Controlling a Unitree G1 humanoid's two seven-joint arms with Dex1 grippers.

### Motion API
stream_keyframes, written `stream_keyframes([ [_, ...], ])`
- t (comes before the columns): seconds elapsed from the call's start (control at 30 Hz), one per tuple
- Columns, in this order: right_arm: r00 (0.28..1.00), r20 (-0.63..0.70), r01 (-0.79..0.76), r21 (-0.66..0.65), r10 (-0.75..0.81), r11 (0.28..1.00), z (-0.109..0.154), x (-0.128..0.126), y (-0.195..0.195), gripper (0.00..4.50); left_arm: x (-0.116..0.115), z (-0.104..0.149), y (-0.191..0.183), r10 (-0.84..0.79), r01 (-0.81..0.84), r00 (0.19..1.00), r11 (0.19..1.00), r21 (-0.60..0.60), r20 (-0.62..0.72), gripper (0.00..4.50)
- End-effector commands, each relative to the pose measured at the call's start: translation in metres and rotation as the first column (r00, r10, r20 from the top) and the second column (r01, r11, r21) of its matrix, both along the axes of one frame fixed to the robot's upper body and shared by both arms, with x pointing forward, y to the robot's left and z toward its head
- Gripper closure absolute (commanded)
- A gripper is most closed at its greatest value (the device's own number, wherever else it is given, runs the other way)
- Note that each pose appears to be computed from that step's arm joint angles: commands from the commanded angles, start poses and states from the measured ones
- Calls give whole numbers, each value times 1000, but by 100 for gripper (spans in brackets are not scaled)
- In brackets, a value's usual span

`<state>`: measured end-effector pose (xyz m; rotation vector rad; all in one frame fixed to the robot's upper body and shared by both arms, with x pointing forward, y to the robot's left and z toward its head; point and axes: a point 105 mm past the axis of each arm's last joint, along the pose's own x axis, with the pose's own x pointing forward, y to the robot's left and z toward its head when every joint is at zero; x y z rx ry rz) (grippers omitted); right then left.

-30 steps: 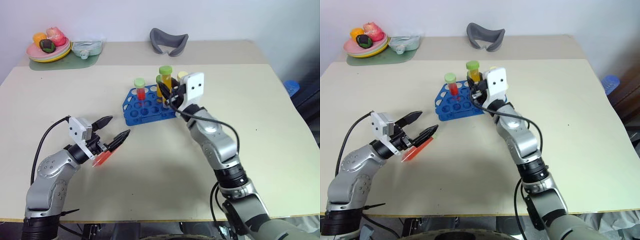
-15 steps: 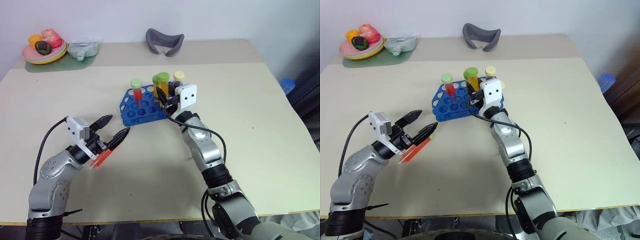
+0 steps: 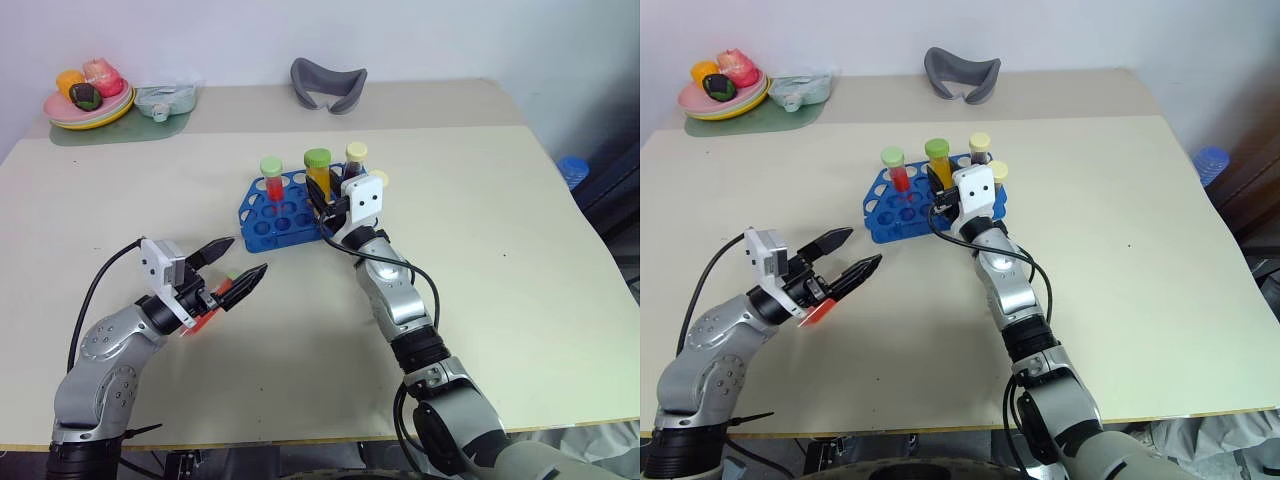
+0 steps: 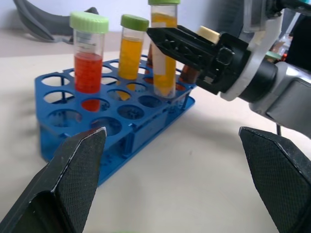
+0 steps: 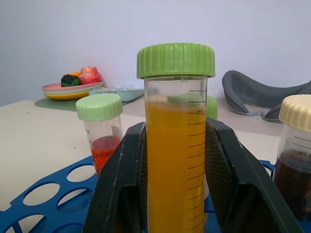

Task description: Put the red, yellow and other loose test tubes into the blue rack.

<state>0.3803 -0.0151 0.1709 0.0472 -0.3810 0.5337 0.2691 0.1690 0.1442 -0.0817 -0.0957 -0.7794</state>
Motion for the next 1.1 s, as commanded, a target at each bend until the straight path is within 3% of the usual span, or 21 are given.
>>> stream_keyframes([
  [0.03,999,28,-25,15,25,1000,6,-3,4,319,-4,11,-5,-34,34,999,999,0,41,0],
  [0.13,999,30,-42,18,42,999,6,-6,4,218,-4,11,-6,-38,38,999,999,2,39,0],
  [0.27,998,49,-33,17,32,999,9,-7,3,22,-4,11,-7,-39,39,999,999,2,37,0],
  [0.3,998,57,-31,19,30,999,12,-8,2,4,-4,11,-7,-39,39,999,999,1,36,0],
  [0.57,976,207,-62,-18,65,998,49,-27,-2,4,0,12,5,33,-35,999,998,49,25,0],
  [0.73,931,339,-107,-93,133,990,90,-50,-14,4,-1,26,26,100,-96,995,986,134,-23,0],
  [0.83,910,362,-151,-161,201,975,102,-61,-19,4,2,27,34,150,-130,985,968,212,-81,0],
  [0.97,884,203,-337,-347,422,875,85,-83,-33,4,11,36,44,257,-205,955,934,293,-150,0],
  [1.1,813,-86,-530,-521,577,669,36,-116,-51,4,7,32,34,285,-105,909,863,495,-304,0],
])
